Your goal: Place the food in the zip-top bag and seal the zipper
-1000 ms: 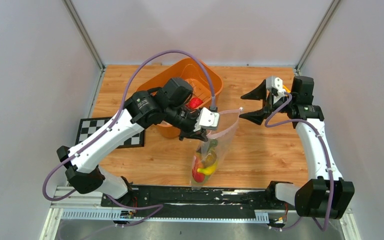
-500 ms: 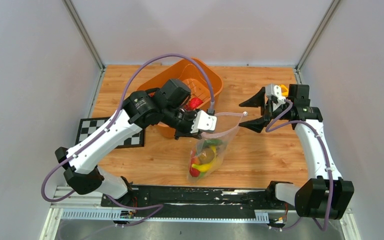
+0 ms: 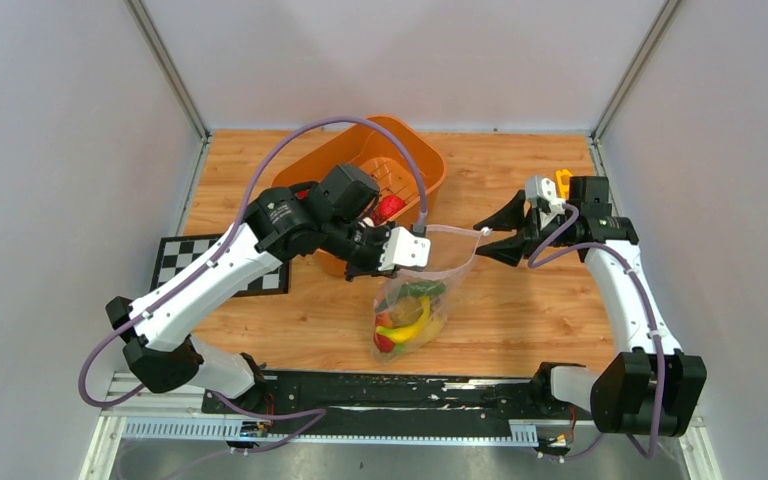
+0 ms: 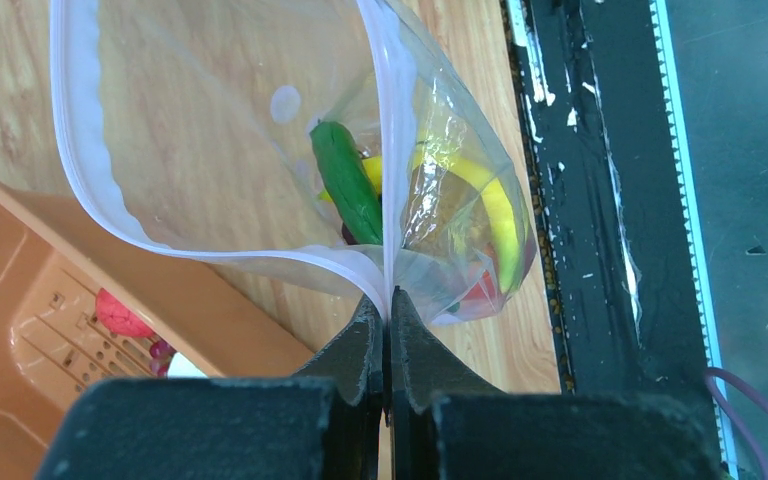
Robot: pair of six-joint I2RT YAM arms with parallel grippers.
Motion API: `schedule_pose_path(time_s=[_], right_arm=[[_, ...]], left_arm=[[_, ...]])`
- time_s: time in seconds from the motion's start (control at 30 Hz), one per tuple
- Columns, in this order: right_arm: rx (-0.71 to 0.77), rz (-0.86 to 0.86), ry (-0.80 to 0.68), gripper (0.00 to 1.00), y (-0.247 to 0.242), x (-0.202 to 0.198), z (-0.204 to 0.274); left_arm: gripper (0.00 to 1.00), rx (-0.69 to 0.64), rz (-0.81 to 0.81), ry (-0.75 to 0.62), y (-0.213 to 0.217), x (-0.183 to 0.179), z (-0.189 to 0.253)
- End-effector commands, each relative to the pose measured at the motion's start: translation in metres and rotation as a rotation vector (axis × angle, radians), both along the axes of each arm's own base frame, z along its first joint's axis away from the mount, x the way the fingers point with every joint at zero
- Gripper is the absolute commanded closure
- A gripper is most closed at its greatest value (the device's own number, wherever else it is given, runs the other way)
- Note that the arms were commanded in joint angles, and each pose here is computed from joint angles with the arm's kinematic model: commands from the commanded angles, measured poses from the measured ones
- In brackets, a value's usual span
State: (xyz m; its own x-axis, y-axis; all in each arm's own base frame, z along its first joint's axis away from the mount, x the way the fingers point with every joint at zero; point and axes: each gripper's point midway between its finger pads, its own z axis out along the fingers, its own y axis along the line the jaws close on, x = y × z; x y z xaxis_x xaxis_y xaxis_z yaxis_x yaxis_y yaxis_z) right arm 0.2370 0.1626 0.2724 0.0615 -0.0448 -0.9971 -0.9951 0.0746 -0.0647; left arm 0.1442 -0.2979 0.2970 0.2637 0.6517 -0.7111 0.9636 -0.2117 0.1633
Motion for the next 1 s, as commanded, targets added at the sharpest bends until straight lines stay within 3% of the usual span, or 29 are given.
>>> schedule_pose_path(time_s=[0.0,0.27,0.33,0.47,0.53,0.87,0.97], right_arm=[[0.138,0.106,-0.028,0.53,0.007,-0.014,0.023],[0.163,0.079,-0.044,0.80,0.007,-0.013,0.030],[0.169,0.068,-0.056,0.79,0.008,-0.013,0.035],[0.172,0.050,-0.068,0.58,0.008,-0.010,0.039],[0.174,0.049,-0.053,0.58,0.009,-0.011,0.040],[0.156,0.059,-0.089,0.98,0.011,-0.017,0.038],[0.157,0.061,-0.115,1.00,0.011,-0.019,0.044]], left_arm=[[1.00,-0.046,0.016,-0.068,0.005,0.004,0.014],[1.00,-0.063,0.027,-0.081,0.008,0.004,0.014],[1.00,-0.065,0.026,-0.078,0.008,0.003,0.014],[1.00,-0.078,0.013,-0.071,0.006,0.001,0.016],[1.00,-0.084,0.008,-0.070,0.005,0.000,0.017],[1.00,-0.082,0.021,-0.090,0.008,0.003,0.016],[1.00,-0.075,0.047,-0.100,0.012,0.006,0.016]])
